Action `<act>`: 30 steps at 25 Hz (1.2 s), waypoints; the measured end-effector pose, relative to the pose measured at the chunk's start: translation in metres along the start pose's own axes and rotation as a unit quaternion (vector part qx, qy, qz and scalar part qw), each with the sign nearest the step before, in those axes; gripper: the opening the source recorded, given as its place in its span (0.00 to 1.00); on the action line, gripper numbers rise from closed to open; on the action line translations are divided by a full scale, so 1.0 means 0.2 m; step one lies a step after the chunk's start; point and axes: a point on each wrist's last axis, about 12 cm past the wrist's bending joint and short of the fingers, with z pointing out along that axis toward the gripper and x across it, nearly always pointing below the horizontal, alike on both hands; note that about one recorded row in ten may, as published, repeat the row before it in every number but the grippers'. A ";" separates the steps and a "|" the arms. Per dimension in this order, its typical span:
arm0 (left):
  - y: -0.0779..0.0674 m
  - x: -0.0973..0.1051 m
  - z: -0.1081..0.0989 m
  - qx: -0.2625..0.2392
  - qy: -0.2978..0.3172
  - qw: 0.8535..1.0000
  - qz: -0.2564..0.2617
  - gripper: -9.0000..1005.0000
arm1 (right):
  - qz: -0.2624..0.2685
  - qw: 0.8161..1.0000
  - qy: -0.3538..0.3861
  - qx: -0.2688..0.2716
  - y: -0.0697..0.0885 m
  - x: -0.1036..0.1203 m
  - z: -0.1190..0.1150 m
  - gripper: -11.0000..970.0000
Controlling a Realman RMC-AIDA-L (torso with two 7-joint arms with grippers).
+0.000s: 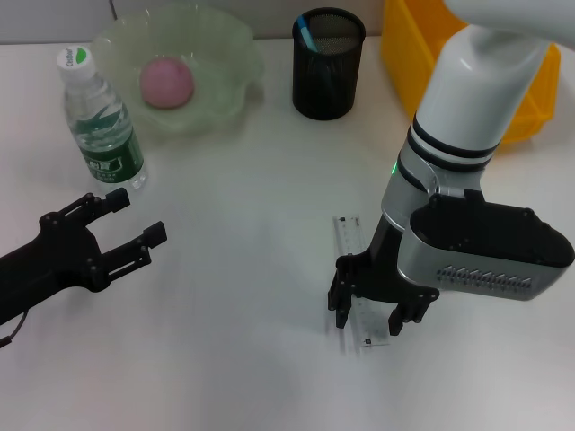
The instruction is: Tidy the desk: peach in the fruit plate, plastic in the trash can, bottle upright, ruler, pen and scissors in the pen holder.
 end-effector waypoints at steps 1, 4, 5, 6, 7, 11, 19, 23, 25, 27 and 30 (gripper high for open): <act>0.00 0.00 0.00 0.000 0.000 1.000 0.000 0.78 | 0.000 1.000 0.000 0.000 0.00 0.00 0.00 0.63; 0.00 0.00 0.00 0.000 0.000 1.000 0.000 0.78 | 0.000 1.000 0.001 -0.001 0.00 0.00 0.00 0.62; 0.00 0.00 0.00 0.000 0.001 1.000 0.000 0.78 | 0.000 1.000 0.001 -0.001 0.00 0.00 0.00 0.62; 0.00 0.00 0.00 0.000 0.001 1.000 0.000 0.78 | -0.001 1.000 0.001 -0.002 0.00 0.00 0.00 0.62; 0.00 0.00 0.00 0.002 0.002 1.000 0.000 0.78 | -0.001 1.000 0.001 -0.002 0.00 0.00 0.00 0.61; -0.01 0.01 0.01 0.009 0.007 1.000 0.002 0.78 | -0.001 1.000 0.003 -0.002 0.00 0.00 0.00 0.60; -0.03 0.01 0.02 0.050 0.040 0.998 -0.001 0.78 | 0.000 1.000 0.004 -0.002 -0.01 0.00 0.00 0.59; -0.03 0.02 0.03 0.058 0.050 0.997 -0.001 0.78 | 0.000 1.000 0.005 -0.002 -0.01 0.00 0.00 0.58; -0.03 0.02 0.03 0.058 0.050 0.997 -0.001 0.78 | 0.000 1.000 0.005 -0.001 -0.01 0.00 0.00 0.58; -0.04 0.02 0.04 0.076 0.068 0.995 0.007 0.78 | 0.000 1.000 0.005 -0.001 -0.01 0.00 0.00 0.58; -0.05 0.02 0.05 0.087 0.074 0.993 0.012 0.78 | 0.000 1.000 0.005 -0.001 -0.01 0.00 0.00 0.57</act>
